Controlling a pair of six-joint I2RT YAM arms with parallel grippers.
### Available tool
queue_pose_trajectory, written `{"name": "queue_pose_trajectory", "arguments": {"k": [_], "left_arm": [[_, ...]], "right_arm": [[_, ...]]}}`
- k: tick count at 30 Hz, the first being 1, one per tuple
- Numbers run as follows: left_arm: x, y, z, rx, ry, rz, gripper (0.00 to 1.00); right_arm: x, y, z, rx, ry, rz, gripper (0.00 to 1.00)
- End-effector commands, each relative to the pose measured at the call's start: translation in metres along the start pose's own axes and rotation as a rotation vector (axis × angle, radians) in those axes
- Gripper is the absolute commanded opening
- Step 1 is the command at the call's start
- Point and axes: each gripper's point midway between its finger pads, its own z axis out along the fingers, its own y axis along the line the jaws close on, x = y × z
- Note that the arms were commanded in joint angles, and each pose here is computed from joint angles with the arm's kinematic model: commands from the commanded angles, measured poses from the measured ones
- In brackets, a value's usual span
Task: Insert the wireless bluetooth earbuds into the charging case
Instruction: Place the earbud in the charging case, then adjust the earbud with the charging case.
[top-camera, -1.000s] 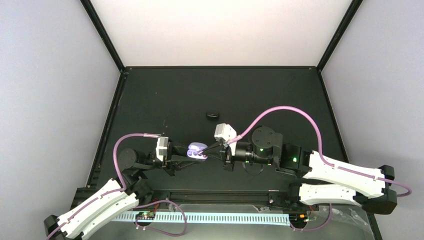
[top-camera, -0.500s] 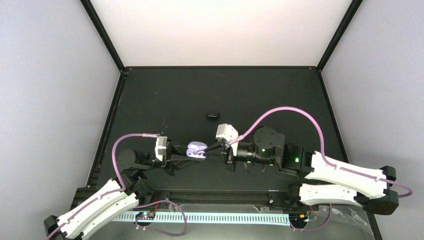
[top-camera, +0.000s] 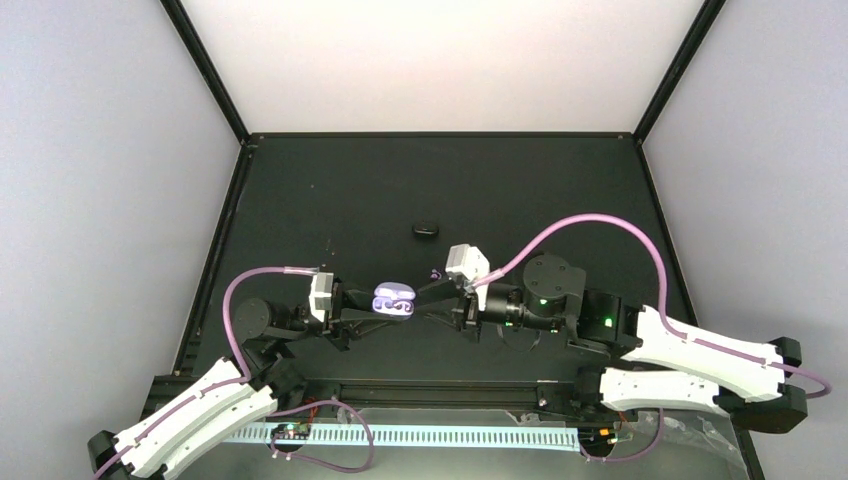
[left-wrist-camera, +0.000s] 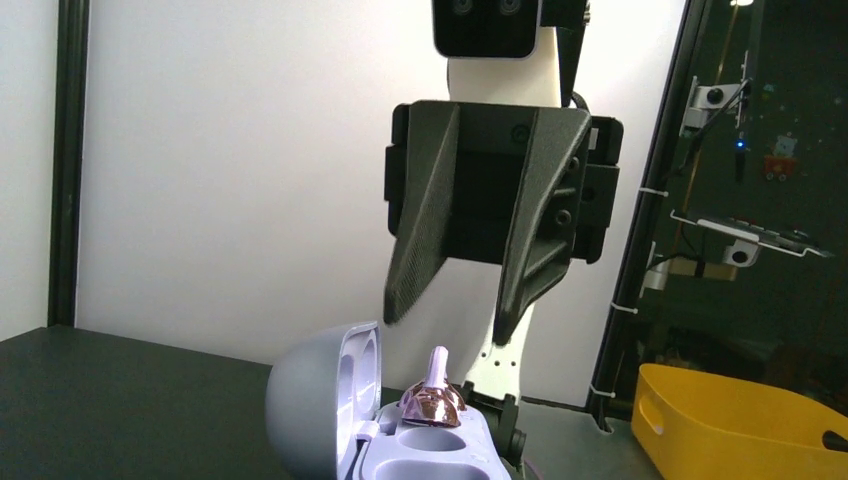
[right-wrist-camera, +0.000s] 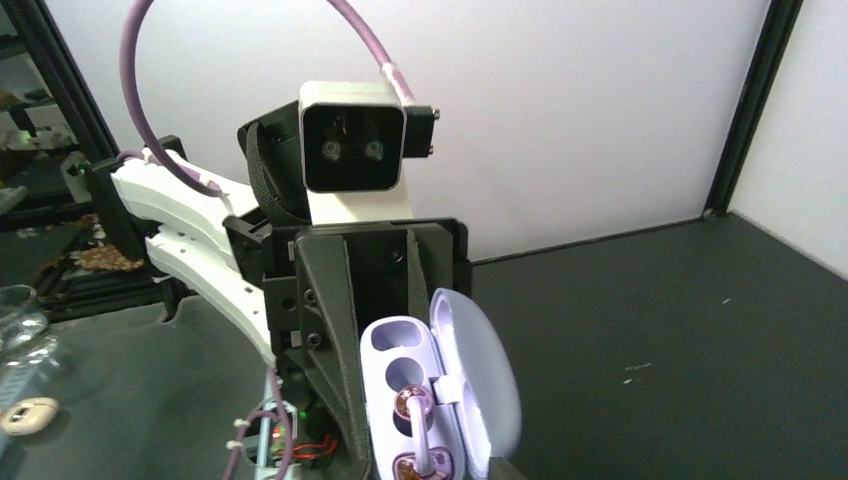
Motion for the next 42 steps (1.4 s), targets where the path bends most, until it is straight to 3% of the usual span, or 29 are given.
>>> {"name": "queue_pose_trajectory", "arguments": {"k": [1, 7, 14, 24, 42], "left_arm": [[-0.028, -0.008, -0.001, -0.003, -0.072, 0.081, 0.02], [-0.033, 0.002, -0.001, -0.064, -0.091, 0.126, 0.01], [-0.039, 0.010, 0.000, -0.115, -0.096, 0.166, 0.02], [-0.036, 0.018, 0.001, -0.155, -0.075, 0.176, 0.02], [-0.035, 0.022, 0.000, -0.179, -0.069, 0.179, 0.02]], "right_arm": [[-0.018, -0.006, -0.016, 0.050, -0.071, 0.022, 0.34], [-0.038, -0.038, -0.024, 0.230, -0.174, 0.192, 0.67], [-0.031, -0.057, -0.005, 0.338, -0.140, 0.346, 0.98], [-0.038, -0.071, -0.002, 0.420, -0.154, 0.388, 1.00], [-0.023, -0.075, 0.017, 0.459, -0.058, 0.385, 1.00]]}}
